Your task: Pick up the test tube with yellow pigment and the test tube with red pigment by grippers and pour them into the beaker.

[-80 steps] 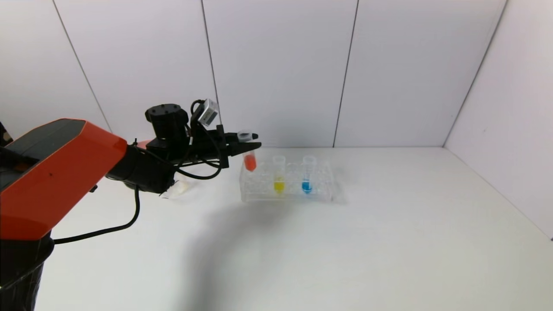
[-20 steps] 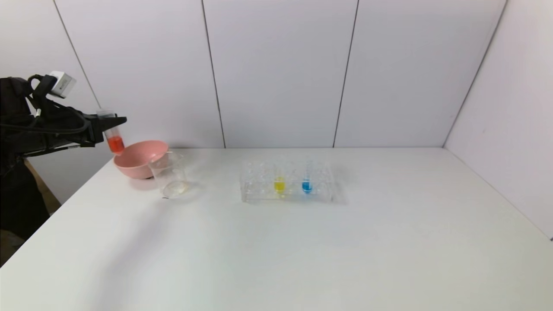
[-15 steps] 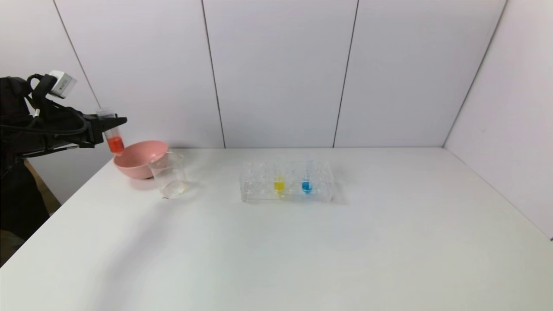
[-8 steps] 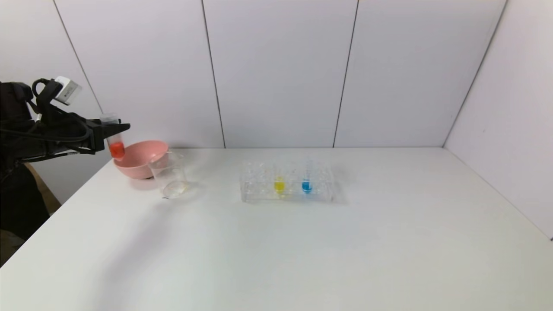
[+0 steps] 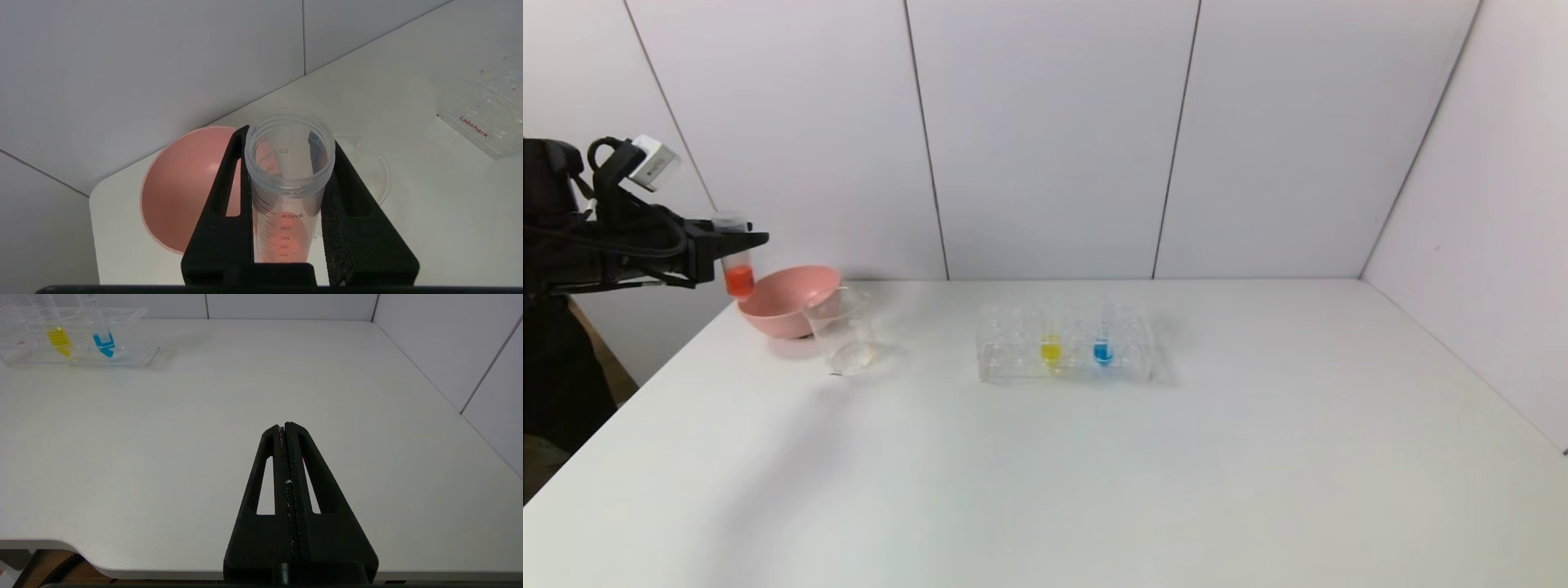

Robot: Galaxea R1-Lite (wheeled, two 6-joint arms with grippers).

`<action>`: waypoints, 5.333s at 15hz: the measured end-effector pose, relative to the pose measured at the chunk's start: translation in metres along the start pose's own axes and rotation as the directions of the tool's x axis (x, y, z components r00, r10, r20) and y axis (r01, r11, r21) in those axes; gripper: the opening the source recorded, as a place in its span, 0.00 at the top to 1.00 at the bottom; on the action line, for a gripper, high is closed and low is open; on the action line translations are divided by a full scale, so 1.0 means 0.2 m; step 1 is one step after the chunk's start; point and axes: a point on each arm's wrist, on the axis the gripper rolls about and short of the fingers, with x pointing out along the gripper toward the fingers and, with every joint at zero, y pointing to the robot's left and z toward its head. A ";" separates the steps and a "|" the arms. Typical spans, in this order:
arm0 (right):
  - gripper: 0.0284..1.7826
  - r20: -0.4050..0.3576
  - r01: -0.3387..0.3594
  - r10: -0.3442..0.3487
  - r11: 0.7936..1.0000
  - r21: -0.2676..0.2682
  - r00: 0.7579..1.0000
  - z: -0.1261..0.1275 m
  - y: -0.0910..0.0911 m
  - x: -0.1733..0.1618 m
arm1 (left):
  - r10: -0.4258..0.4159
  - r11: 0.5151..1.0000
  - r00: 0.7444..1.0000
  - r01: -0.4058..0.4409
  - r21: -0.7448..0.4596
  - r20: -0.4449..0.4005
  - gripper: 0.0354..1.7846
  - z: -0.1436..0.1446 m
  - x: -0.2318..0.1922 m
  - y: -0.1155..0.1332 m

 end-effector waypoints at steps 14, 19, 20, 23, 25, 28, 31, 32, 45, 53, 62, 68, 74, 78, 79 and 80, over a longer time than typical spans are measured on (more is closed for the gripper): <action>0.95 0.000 0.000 0.000 1.000 0.000 1.000 0.00 0.00 0.00 | -0.109 0.974 0.986 0.131 0.185 -0.126 0.75 0.05 0.00 0.06; 0.95 0.000 0.000 0.000 1.000 0.000 1.000 0.00 0.00 0.00 | -0.122 0.930 0.982 0.163 0.328 -0.143 0.75 0.05 0.03 0.10; 0.95 0.000 0.000 0.000 1.000 0.000 1.000 0.00 0.00 0.00 | -0.126 0.915 0.981 0.173 0.364 -0.150 0.75 0.05 0.04 0.10; 0.95 0.000 0.000 0.000 1.000 0.000 1.000 0.00 0.00 0.00 | -0.139 0.865 0.964 0.229 0.446 -0.226 0.75 0.06 0.05 0.10; 0.95 0.000 0.000 0.000 1.000 0.000 1.000 0.00 0.00 0.00 | -0.149 0.824 0.947 0.278 0.494 -0.285 0.75 0.08 0.07 0.07; 0.95 0.000 0.000 0.000 1.000 0.000 1.000 0.00 0.00 0.00 | -0.154 0.791 0.920 0.333 0.513 -0.360 0.75 0.10 0.10 0.06; 0.95 0.000 0.000 0.000 1.000 0.000 1.000 0.00 0.00 0.00 | -0.175 0.768 0.883 0.399 0.501 -0.436 0.75 0.09 0.12 0.05; 0.95 0.000 0.000 0.000 1.000 0.000 1.000 0.00 0.00 0.00 | -0.168 0.775 0.877 0.399 0.489 -0.450 0.75 0.08 0.14 0.05; 0.95 0.000 0.000 0.000 1.000 0.000 1.000 0.00 0.00 0.00 | -0.064 0.800 0.830 0.374 0.469 -0.553 0.75 0.11 0.24 -0.03; 0.95 0.000 0.000 0.000 1.000 0.000 1.000 0.00 0.00 0.00 | -0.039 0.781 0.821 0.381 0.495 -0.570 0.75 0.14 0.29 -0.09; 0.95 0.000 0.000 0.000 1.000 0.000 1.000 0.00 0.00 0.00 | -0.020 0.785 0.812 0.374 0.494 -0.584 0.75 0.15 0.32 -0.13; 0.95 0.000 0.000 0.000 1.000 0.000 1.000 0.00 0.00 0.00 | -0.011 0.782 0.813 0.370 0.501 -0.583 0.75 0.15 0.33 -0.13; 0.95 0.000 0.000 0.000 1.000 0.000 1.000 0.00 0.00 0.00 | 0.027 0.787 0.795 0.357 0.503 -0.606 0.75 0.15 0.33 -0.14; 0.95 0.000 0.000 0.000 1.000 0.000 1.000 0.00 0.00 0.00 | 0.051 0.784 0.780 0.355 0.510 -0.623 0.75 0.15 0.35 -0.15; 0.95 0.000 0.000 0.000 1.000 0.000 1.000 0.00 0.00 0.00 | 0.060 0.783 0.776 0.354 0.512 -0.628 0.75 0.15 0.35 -0.15; 0.95 0.000 0.000 0.000 1.000 0.000 1.000 0.00 0.00 0.00 | 0.066 0.782 0.771 0.354 0.513 -0.633 0.75 0.15 0.35 -0.15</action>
